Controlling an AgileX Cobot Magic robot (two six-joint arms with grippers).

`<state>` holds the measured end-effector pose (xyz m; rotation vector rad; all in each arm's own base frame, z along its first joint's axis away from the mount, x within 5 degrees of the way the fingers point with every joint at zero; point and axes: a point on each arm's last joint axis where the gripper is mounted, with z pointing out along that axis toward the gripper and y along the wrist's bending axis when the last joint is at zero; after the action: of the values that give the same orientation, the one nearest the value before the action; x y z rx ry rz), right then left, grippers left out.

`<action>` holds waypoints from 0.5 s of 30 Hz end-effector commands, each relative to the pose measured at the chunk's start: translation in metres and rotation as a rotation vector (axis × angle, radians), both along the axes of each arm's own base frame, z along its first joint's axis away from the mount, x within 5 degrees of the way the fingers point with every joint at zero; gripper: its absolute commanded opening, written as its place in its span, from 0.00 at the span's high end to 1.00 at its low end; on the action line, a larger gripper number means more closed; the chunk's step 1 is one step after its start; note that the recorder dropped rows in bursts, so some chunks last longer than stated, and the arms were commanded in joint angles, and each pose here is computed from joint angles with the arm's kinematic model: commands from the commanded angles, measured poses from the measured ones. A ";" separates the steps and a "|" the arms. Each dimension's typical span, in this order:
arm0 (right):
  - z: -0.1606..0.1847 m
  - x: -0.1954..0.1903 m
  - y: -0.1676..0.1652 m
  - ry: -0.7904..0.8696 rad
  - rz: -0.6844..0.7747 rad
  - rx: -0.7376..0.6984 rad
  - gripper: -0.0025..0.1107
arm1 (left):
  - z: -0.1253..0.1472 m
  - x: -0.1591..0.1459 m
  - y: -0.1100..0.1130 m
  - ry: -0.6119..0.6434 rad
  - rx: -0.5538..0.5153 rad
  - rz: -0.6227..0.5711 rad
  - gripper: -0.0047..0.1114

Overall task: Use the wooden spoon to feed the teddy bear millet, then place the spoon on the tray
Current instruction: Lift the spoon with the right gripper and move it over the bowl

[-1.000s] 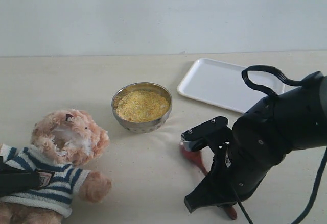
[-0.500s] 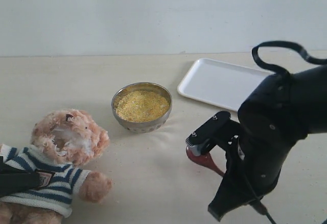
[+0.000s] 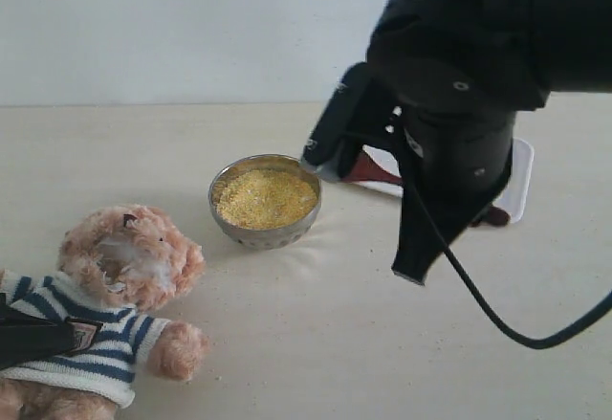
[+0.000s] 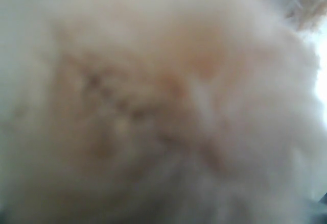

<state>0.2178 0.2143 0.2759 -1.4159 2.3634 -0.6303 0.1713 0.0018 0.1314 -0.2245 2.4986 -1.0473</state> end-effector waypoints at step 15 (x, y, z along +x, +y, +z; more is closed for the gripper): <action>-0.047 0.051 0.073 -0.347 0.412 -0.597 0.97 | 0.002 -0.001 -0.001 -0.017 -0.015 -0.001 0.91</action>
<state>0.2614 0.2814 0.2353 -1.7709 1.7039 -1.3026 0.1713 0.0018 0.1314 -0.2235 2.4985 -1.0470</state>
